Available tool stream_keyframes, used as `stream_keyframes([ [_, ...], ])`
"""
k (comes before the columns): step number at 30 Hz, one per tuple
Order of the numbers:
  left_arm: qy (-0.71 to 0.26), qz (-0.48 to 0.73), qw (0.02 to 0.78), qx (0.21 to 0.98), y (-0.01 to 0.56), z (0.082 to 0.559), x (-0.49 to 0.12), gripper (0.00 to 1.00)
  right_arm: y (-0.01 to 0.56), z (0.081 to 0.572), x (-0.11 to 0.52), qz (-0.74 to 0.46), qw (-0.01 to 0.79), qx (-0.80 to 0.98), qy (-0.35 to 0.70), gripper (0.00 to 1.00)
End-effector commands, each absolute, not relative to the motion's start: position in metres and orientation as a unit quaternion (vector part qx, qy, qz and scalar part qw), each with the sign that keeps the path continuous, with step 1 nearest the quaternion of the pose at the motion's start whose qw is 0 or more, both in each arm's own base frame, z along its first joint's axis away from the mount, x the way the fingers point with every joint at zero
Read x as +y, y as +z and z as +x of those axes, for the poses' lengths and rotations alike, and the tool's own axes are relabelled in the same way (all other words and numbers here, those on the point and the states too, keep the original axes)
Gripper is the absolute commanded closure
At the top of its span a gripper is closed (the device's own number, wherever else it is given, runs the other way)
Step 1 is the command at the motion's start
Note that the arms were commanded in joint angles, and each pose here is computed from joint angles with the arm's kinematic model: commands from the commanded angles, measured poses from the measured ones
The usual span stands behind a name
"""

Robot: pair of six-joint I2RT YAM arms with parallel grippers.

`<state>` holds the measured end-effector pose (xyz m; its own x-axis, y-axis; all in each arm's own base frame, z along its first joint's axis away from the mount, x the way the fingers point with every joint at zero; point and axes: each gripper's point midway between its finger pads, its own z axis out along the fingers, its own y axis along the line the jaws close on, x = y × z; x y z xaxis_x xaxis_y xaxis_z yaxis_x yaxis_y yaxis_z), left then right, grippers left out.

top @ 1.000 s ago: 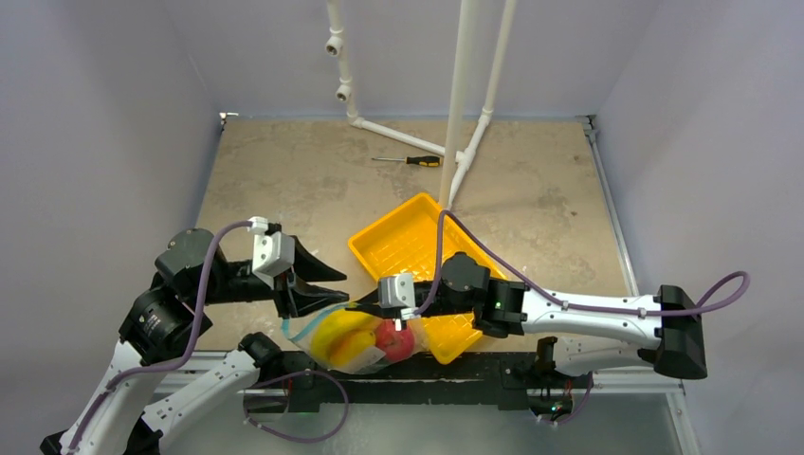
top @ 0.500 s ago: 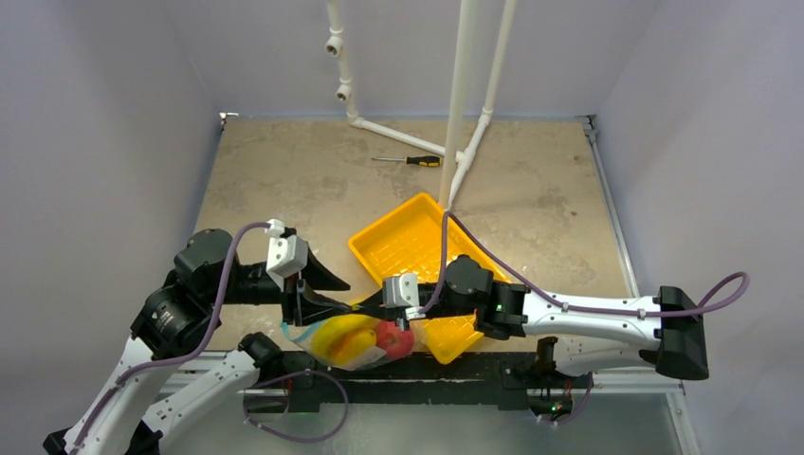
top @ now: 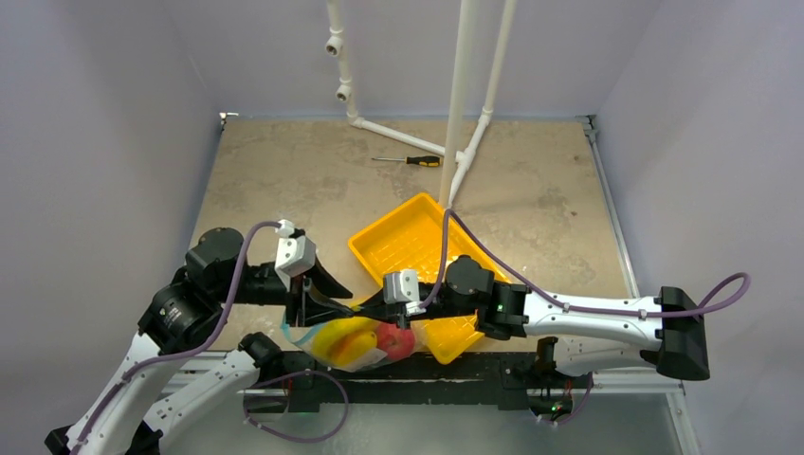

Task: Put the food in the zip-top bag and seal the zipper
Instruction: Adjust the zipper food storage bag at the center of the board.

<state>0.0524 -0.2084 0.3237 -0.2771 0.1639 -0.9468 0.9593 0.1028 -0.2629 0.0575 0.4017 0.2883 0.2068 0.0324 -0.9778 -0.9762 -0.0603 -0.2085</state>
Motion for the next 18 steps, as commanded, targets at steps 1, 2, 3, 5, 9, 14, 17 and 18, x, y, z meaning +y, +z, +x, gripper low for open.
stream_keyframes([
  [1,-0.501,0.456,0.390,0.624,0.3186,0.0527,-0.2117,0.66,0.3101,0.0538,0.4011,-0.538,0.545,0.418,0.490,1.00],
  [2,-0.500,0.455,0.390,0.625,0.3182,0.0533,-0.2117,0.66,0.3093,0.0537,0.4018,-0.538,0.542,0.420,0.490,1.00],
  [3,-0.498,0.456,0.391,0.625,0.3178,0.0535,-0.2116,0.66,0.3081,0.0533,0.4023,-0.538,0.538,0.423,0.491,1.00],
  [5,-0.496,0.456,0.391,0.627,0.3164,0.0544,-0.2115,0.66,0.3071,0.0527,0.4029,-0.538,0.533,0.427,0.494,1.00],
  [9,-0.495,0.454,0.390,0.630,0.3140,0.0552,-0.2114,0.67,0.3084,0.0517,0.4039,-0.531,0.523,0.439,0.502,1.00],
  [14,-0.494,0.454,0.392,0.630,0.3140,0.0554,-0.2111,0.67,0.3070,0.0521,0.4082,-0.530,0.513,0.450,0.505,1.00],
  [17,-0.494,0.453,0.391,0.631,0.3130,0.0559,-0.2113,0.68,0.3072,0.0522,0.4094,-0.529,0.510,0.452,0.506,1.00],
  [18,-0.493,0.453,0.391,0.631,0.3123,0.0563,-0.2114,0.69,0.3073,0.0523,0.4098,-0.528,0.509,0.454,0.506,1.00],
])
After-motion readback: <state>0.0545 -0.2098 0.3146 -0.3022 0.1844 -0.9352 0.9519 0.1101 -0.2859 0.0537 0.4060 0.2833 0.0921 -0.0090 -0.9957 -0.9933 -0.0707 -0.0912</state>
